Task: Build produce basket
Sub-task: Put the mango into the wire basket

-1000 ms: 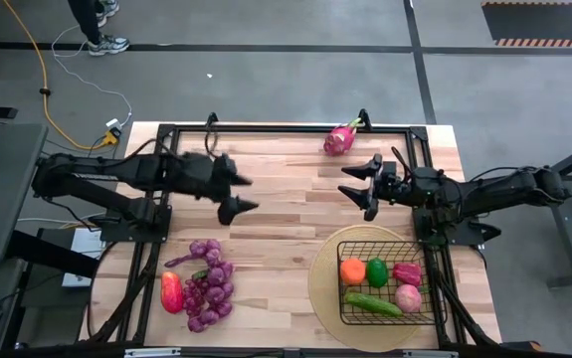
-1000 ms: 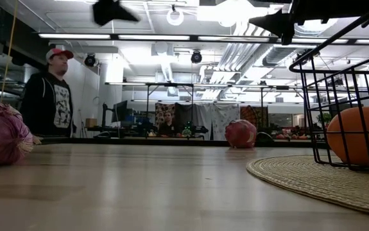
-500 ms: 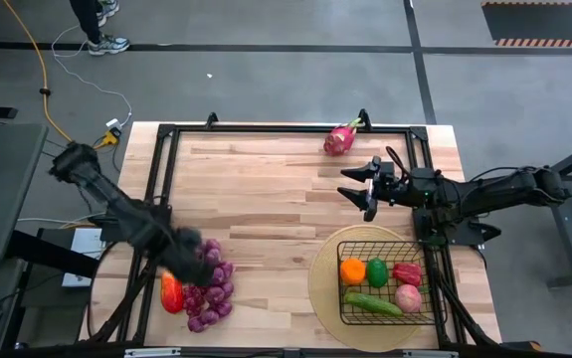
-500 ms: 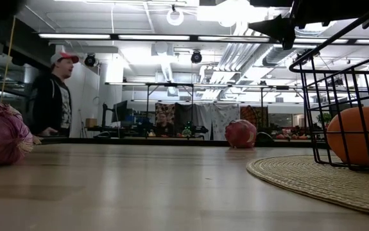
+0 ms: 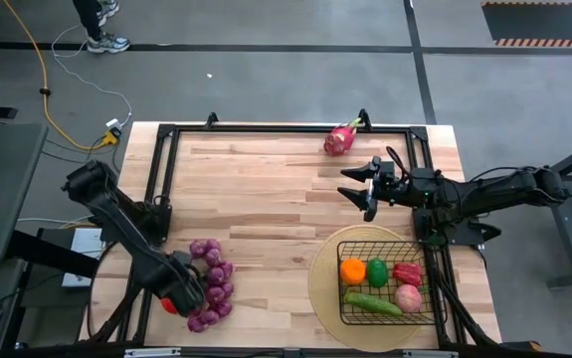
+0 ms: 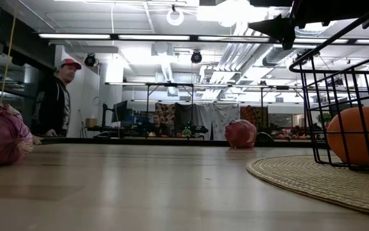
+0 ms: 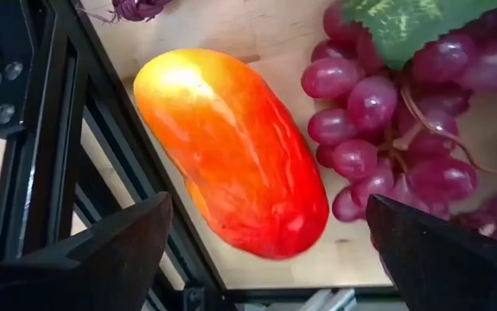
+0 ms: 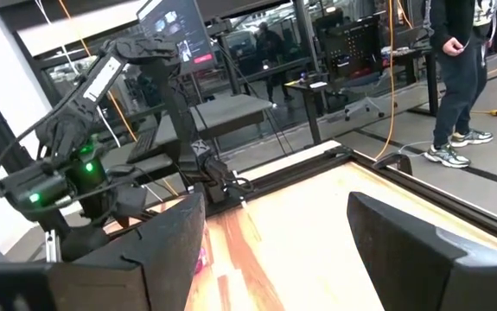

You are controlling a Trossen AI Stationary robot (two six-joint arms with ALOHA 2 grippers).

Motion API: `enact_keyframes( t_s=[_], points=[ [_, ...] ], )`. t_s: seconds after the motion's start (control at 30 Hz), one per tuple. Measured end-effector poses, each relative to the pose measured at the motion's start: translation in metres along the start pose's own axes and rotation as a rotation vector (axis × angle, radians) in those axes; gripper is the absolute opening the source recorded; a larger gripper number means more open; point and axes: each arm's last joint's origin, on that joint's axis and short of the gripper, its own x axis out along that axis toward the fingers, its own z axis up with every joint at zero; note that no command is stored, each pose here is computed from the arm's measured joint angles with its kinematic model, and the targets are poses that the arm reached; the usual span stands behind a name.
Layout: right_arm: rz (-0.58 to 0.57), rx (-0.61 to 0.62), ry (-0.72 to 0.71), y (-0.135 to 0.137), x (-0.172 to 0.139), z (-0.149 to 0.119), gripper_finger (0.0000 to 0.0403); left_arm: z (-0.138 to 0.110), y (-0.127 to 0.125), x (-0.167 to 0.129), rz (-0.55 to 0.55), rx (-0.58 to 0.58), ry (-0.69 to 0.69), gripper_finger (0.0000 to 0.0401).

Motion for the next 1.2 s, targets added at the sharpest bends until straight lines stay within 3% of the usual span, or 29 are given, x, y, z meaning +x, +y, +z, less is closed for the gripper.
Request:
enact_keyframes(
  t_s=[0.4, 0.73, 0.87, 1.2],
  points=[
    [0.000, 0.018, -0.002, 0.000, 0.000, 0.000, 0.0275, 0.003, -0.009, 0.028, 0.068, -0.084, -0.051, 0.0376],
    [0.000, 0.018, -0.001, 0.000, 0.000, 0.000, 0.0275, 0.009, -0.008, 0.036, 0.045, -0.106, -0.104, 0.0372],
    [-0.002, 0.018, -0.002, 0.000, 0.000, 0.000, 0.0275, 0.010, -0.010, 0.036, 0.016, -0.082, -0.142, 0.0343],
    [-0.006, 0.018, -0.003, 0.000, 0.000, 0.000, 0.0275, 0.015, -0.010, 0.035, -0.009, -0.082, -0.228, 0.0222]
  ],
)
